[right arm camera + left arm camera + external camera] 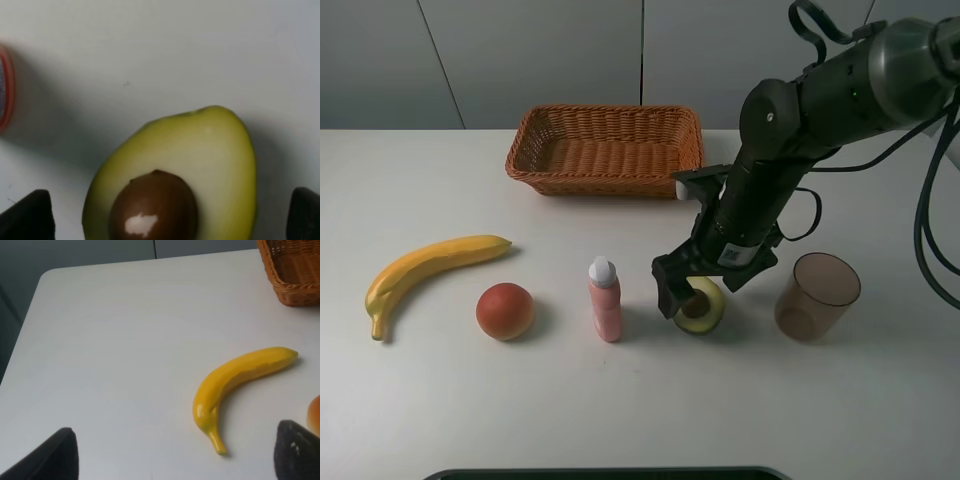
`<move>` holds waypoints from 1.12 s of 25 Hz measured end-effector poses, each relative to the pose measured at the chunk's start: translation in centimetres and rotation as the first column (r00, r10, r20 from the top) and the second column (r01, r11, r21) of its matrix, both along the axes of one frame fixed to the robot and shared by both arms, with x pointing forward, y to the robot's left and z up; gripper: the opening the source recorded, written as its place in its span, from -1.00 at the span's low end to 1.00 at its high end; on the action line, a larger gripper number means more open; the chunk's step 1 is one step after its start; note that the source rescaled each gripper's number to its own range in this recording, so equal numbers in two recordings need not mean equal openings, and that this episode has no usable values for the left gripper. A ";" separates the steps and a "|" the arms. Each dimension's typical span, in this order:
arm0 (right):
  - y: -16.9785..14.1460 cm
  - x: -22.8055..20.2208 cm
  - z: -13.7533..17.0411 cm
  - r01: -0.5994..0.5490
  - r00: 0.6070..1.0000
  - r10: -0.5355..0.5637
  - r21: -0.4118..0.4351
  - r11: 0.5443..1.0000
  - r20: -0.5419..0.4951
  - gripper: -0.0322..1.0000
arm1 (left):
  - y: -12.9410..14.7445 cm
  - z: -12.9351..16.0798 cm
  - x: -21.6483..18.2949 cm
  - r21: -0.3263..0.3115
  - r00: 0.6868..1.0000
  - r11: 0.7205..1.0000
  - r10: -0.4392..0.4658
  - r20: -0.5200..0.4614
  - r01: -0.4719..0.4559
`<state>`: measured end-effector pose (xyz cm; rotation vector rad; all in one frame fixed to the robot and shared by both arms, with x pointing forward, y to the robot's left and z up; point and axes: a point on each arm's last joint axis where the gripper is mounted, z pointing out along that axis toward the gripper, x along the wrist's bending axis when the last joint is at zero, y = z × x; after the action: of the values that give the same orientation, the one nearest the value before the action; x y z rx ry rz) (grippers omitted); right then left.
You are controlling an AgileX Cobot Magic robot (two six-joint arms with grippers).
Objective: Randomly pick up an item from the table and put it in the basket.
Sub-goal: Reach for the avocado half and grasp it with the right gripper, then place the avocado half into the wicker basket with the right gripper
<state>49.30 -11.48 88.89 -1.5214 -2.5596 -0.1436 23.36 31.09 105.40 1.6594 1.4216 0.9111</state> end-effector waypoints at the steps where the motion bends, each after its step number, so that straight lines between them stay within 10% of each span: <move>1: 0.3 -0.1 -0.3 -0.007 1.000 0.007 0.000 1.000 -0.003 1.00 | 0.0 0.0 0.0 0.000 1.000 1.000 0.000 0.000 0.000; 13: 1.0 -0.4 -2.0 -0.009 1.000 0.009 -0.006 1.000 -0.019 0.95 | 0.0 0.0 0.0 0.000 1.000 1.000 0.000 0.000 0.000; 14: 1.0 -0.4 -2.0 -0.009 1.000 0.009 -0.005 1.000 -0.017 0.73 | 0.0 0.0 0.0 0.000 1.000 1.000 0.000 0.000 0.000; 17: 1.0 -0.4 -2.1 -0.011 1.000 0.010 -0.010 1.000 -0.021 -0.94 | 0.0 0.0 0.0 0.000 1.000 1.000 0.000 0.000 0.000; 28: 0.9 -0.3 -1.1 -0.021 1.000 0.021 -0.012 1.000 0.004 -0.88 | 0.0 0.0 0.0 0.000 1.000 1.000 0.000 0.000 0.000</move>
<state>49.02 -10.56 87.82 -1.4991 -2.5835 -0.1290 23.36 31.09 105.40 1.6594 1.4216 0.9111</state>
